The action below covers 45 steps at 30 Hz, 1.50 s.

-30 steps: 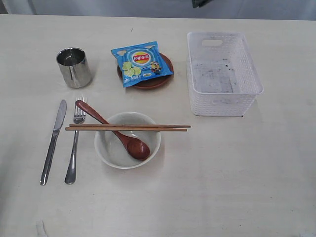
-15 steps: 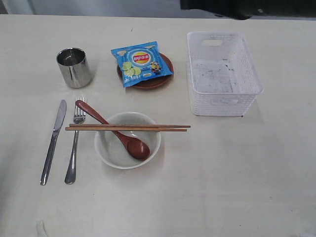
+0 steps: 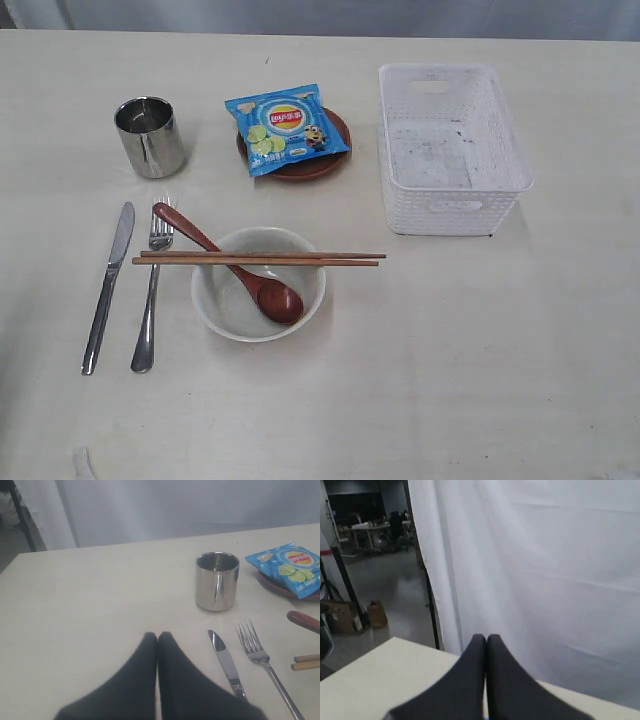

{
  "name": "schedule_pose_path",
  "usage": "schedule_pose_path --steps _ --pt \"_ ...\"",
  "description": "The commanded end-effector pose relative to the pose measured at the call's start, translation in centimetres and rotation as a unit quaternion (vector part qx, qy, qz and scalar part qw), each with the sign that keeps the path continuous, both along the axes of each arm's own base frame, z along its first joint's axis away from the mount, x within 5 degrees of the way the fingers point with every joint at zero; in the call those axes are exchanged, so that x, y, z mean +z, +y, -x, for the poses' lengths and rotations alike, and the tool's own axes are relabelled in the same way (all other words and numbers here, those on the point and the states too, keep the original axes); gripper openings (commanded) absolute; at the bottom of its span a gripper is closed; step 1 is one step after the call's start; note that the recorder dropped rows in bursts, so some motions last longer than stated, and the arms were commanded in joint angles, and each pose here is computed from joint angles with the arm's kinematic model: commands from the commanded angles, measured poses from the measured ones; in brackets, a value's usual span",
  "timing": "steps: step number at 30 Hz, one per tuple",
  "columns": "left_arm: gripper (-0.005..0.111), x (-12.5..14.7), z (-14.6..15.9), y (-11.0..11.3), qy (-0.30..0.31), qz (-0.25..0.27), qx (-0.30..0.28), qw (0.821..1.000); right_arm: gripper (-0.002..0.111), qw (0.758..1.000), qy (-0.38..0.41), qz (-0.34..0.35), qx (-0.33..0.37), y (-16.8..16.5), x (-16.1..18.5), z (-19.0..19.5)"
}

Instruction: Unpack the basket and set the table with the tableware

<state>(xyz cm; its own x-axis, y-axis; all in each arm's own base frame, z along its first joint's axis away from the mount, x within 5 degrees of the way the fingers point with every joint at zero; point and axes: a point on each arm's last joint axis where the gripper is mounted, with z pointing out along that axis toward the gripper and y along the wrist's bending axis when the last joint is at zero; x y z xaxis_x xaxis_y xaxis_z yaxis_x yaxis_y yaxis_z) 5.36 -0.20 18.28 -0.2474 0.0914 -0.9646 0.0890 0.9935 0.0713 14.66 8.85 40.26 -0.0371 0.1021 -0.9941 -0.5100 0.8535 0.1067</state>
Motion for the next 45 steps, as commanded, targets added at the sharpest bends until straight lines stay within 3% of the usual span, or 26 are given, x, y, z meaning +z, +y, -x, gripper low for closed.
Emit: schedule_pose_path --steps 1,11,15,22,26,32,35,45 --pt "0.000 -0.1 0.0 0.0 0.000 0.002 -0.002 1.000 0.000 0.999 -0.041 -0.023 0.001 -1.3 1.3 2.2" --pt "0.000 -0.1 0.0 0.0 0.000 0.002 -0.002 1.000 0.000 0.991 -0.118 -0.065 -0.023 -4.3 2.9 6.1" --pt "0.000 -0.1 0.0 0.0 0.000 0.002 -0.002 1.000 0.000 0.978 -0.167 -0.073 -0.102 -6.2 1.9 7.0" --pt "0.000 -0.1 0.0 0.0 0.000 0.002 -0.002 1.000 0.000 0.957 -0.181 -0.053 -0.221 -8.4 -3.3 9.6" --pt "0.000 -0.1 0.0 0.0 0.000 0.002 -0.002 1.000 0.000 0.959 -0.142 -0.042 -0.240 -8.7 -6.4 10.7" --pt "0.000 -0.1 0.0 0.0 0.000 0.002 -0.002 1.000 0.000 0.964 -0.012 -0.007 -0.267 -9.2 -11.2 10.9" --pt "0.000 -0.1 0.0 0.0 0.000 0.002 -0.002 1.000 0.000 0.965 0.024 -0.026 -0.259 -9.0 -13.0 10.4" --pt "0.000 -0.1 0.0 0.0 0.000 0.002 -0.002 1.000 0.000 0.968 0.045 0.009 -0.248 -8.7 -17.5 9.1"
